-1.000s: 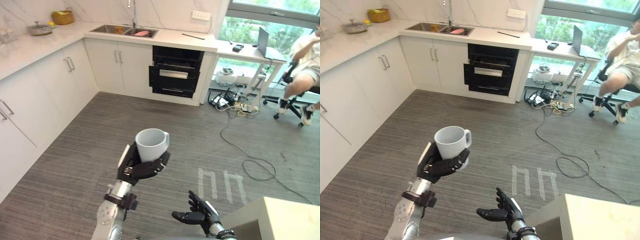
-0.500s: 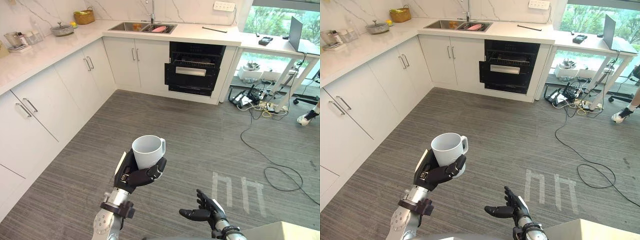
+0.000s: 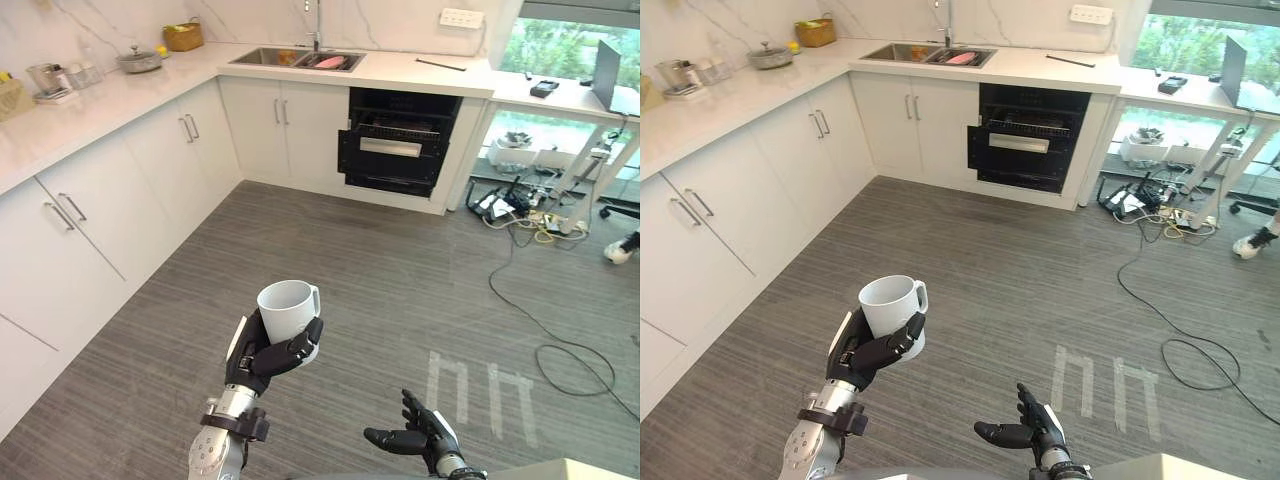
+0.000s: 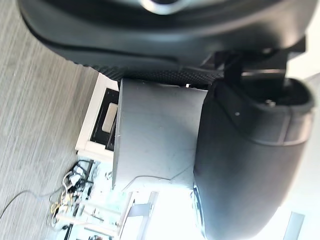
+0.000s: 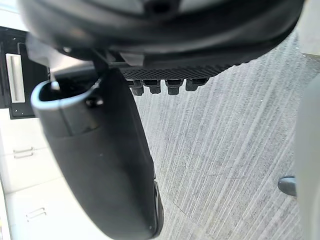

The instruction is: Walk over to the sink, pick up the cup, carry it to the dishwasher, place the cup inside the dishwasher, then close the dishwasher door

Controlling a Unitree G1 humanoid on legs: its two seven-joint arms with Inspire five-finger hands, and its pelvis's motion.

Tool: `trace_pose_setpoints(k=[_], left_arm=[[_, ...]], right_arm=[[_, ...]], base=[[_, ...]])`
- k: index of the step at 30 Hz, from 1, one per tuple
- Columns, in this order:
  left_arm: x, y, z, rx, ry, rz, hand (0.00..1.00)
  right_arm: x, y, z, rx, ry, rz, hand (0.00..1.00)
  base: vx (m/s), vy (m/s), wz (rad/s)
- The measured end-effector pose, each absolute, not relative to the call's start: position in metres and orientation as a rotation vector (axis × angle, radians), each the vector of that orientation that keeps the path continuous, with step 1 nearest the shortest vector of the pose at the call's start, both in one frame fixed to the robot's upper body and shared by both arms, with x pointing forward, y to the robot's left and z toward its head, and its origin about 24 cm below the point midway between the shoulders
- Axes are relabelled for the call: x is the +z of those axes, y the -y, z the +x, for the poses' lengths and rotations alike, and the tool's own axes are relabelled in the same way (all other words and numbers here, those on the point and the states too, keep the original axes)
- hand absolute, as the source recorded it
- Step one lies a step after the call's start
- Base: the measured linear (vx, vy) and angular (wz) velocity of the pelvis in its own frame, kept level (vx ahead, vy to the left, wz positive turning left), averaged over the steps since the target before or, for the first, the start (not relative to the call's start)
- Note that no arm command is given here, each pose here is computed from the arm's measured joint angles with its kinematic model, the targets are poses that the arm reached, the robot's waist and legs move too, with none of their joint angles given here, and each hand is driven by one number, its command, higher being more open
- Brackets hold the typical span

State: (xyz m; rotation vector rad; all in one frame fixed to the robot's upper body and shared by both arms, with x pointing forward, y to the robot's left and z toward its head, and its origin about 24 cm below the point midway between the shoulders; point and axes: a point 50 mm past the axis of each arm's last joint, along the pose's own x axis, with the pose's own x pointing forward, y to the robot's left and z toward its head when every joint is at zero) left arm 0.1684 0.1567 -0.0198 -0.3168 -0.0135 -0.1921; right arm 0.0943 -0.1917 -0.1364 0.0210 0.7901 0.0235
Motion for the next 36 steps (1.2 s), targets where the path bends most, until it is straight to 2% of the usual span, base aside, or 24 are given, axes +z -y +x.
trace_pose_setpoints(k=[8,14,20,24,28,36], left_arm=[[-0.018,-0.154,0.167,-0.17,0.027,-0.34,0.0],[-0.013,-0.156,0.168,-0.156,0.047,-0.337,0.0],[-0.008,-0.163,0.176,-0.142,0.075,-0.345,0.0],[-0.009,-0.158,0.171,-0.187,0.078,-0.349,0.0],[-0.023,-0.141,0.145,-0.137,0.022,-0.453,0.0],[-0.017,-0.143,0.154,-0.161,0.058,-0.423,0.0]], right_arm=[[-0.126,0.189,0.111,0.033,-0.711,0.007,1.0],[-0.129,0.186,0.099,0.033,-0.738,0.004,1.0],[-0.122,0.188,0.106,0.042,-0.687,0.001,1.0],[-0.118,0.194,0.096,0.042,-0.665,-0.008,1.0],[-0.113,0.208,0.082,0.05,-0.683,-0.05,1.0],[-0.108,0.203,0.099,0.028,-0.626,-0.017,1.0]], base=[[0.02,0.074,0.13],[0.08,0.103,0.26],[0.18,-0.042,0.24],[0.41,-0.229,0.57],[0.57,-0.238,0.26],[0.54,-0.136,-0.06]])
